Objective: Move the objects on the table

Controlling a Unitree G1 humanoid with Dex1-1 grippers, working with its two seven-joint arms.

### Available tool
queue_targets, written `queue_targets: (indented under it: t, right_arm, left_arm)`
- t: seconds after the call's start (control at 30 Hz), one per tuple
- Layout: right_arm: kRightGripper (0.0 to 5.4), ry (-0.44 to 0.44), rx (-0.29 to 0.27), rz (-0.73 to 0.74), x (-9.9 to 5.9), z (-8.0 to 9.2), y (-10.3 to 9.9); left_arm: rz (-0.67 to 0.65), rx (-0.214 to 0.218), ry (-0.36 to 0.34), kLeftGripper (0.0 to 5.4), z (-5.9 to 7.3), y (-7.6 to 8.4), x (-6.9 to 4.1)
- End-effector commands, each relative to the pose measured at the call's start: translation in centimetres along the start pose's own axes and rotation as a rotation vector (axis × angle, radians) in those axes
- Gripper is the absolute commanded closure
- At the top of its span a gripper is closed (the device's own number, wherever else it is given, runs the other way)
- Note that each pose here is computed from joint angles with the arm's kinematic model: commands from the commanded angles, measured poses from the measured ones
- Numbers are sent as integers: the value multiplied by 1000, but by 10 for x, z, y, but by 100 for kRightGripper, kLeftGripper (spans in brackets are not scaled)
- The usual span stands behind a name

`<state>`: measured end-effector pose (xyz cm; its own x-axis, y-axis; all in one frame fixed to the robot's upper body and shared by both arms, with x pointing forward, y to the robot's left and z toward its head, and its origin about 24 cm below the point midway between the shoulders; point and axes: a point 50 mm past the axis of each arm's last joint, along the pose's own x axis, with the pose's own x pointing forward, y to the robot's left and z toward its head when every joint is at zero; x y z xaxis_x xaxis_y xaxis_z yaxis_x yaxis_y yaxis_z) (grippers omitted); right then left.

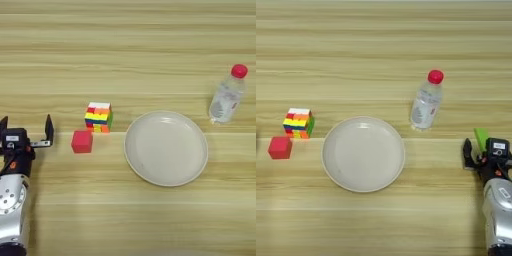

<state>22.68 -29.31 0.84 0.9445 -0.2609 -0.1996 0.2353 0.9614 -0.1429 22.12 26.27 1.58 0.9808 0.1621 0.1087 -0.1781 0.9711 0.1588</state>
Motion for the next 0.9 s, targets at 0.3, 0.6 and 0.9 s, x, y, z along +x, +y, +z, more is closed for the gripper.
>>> queue_targets:
  t: [0.3,0.6,0.9]
  right_arm:
    - [276,68,6,13,-2,-12,2]
    - [388,61,16,18,-1,-11,3]
    - [398,58,19,21,-1,-10,4]
  left_arm:
    - [-9,5,10,0,0,-2,1]
    - [-13,5,2,0,2,-3,1]
    - [-15,5,1,0,2,-4,1]
